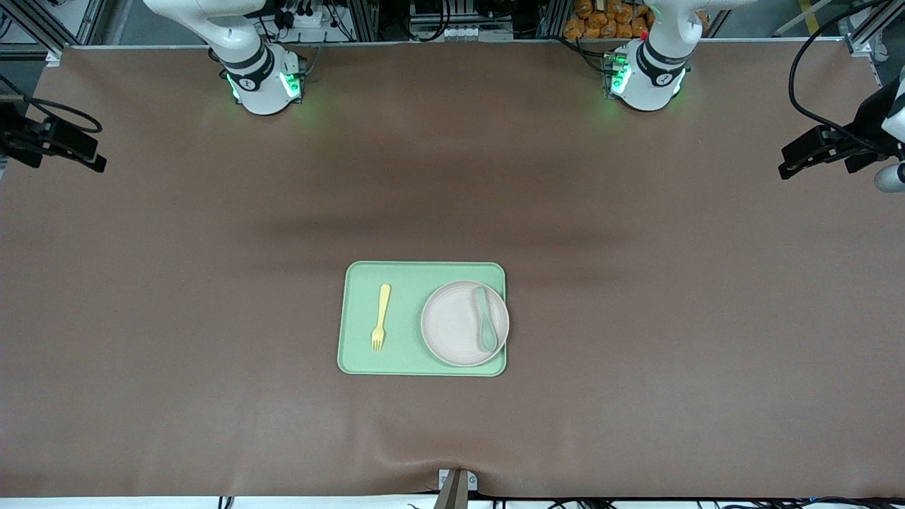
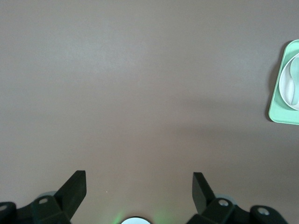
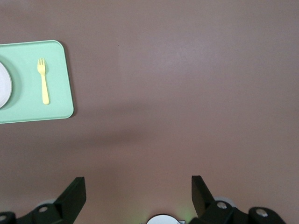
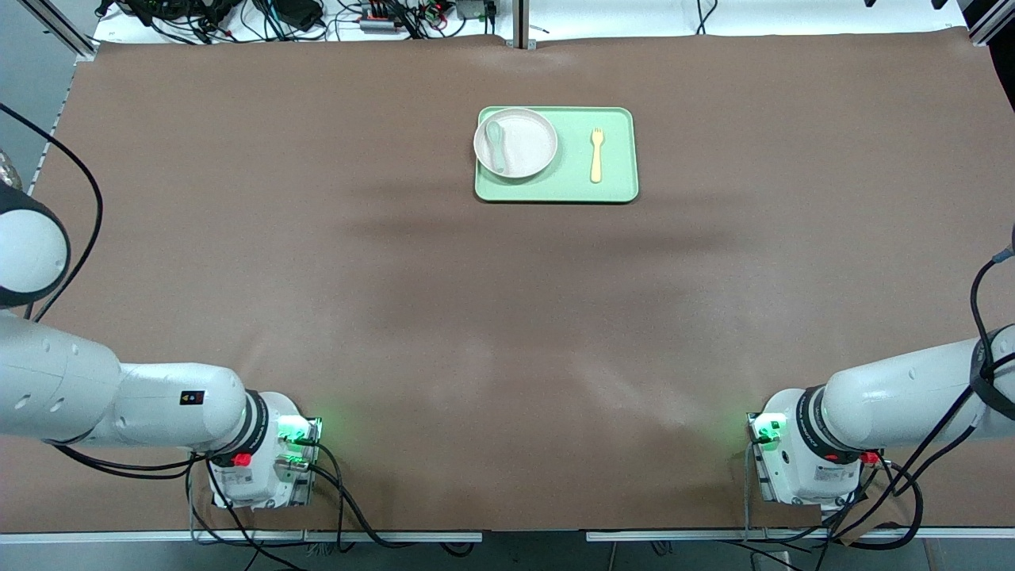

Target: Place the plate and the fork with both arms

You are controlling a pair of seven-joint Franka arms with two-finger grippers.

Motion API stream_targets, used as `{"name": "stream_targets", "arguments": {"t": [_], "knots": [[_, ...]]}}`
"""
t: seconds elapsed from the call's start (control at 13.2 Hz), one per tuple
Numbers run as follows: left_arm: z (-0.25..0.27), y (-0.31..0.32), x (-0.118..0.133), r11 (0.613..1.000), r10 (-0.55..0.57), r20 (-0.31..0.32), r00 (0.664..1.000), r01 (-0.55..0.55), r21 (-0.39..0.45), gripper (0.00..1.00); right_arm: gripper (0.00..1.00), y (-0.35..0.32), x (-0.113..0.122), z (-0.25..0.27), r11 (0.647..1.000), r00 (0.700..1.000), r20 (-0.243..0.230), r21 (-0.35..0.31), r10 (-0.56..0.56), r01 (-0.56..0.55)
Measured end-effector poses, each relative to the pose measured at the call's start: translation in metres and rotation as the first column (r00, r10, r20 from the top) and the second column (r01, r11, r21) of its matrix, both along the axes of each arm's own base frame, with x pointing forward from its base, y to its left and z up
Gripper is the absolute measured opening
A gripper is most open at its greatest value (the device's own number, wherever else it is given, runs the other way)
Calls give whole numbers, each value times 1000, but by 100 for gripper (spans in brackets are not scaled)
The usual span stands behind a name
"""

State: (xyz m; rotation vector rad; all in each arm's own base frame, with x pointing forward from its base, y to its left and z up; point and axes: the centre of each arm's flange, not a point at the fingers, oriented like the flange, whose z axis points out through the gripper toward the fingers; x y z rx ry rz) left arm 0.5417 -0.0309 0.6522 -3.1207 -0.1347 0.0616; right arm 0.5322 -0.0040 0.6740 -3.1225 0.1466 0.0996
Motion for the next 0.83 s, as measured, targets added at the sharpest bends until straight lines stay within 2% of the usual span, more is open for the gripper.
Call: {"name": "stream_targets", "arguments": {"t": [0.83], "knots": [[9,9,-5,1000,14,13,1000,-14,-12,100,100,-5,-3,2,1000,1000,5,-24,-4,4]]}}
